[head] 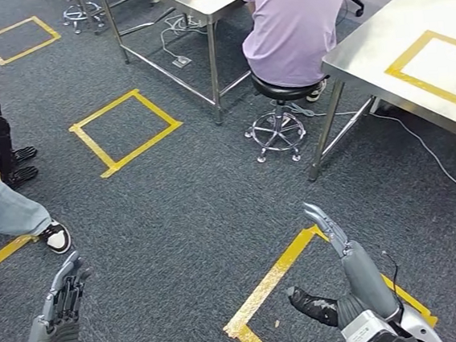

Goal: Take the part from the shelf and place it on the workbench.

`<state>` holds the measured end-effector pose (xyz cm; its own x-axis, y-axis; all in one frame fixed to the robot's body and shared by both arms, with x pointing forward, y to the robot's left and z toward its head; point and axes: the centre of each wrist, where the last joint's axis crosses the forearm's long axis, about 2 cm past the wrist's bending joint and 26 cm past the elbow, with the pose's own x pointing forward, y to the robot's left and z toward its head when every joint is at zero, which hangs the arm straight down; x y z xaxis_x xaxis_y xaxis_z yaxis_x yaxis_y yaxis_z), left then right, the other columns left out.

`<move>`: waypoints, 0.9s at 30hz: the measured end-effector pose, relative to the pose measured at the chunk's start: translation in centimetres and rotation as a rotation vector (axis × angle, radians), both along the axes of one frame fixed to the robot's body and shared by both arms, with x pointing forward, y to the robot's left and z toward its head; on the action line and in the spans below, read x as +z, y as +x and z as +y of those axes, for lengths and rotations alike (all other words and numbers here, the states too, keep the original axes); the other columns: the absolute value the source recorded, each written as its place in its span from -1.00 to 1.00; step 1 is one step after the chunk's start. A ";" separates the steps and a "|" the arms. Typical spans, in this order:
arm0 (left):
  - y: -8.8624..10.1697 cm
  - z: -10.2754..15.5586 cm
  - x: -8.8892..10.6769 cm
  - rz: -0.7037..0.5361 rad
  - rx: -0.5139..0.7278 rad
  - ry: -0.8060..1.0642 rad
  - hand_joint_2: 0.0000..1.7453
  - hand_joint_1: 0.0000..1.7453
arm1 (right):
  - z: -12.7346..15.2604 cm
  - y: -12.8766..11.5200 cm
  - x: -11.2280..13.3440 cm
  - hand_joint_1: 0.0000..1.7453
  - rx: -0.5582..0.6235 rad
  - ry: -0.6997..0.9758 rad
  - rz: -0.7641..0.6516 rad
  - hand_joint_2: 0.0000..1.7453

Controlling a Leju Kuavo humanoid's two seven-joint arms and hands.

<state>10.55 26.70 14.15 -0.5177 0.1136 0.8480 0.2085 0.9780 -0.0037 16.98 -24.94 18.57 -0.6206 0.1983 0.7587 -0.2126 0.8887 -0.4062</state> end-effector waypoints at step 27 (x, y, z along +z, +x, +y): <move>0.5 -1.4 -0.1 -0.029 -0.032 0.011 -1.00 -1.00 | -2.3 -1.7 -1.2 -1.00 -0.043 -0.024 0.031 1.00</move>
<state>11.01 25.34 14.05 -0.5383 0.1214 0.8340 0.2398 0.9707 0.0134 15.30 -27.27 17.35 -0.5877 0.2423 0.7719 -0.1873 0.8874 -0.4212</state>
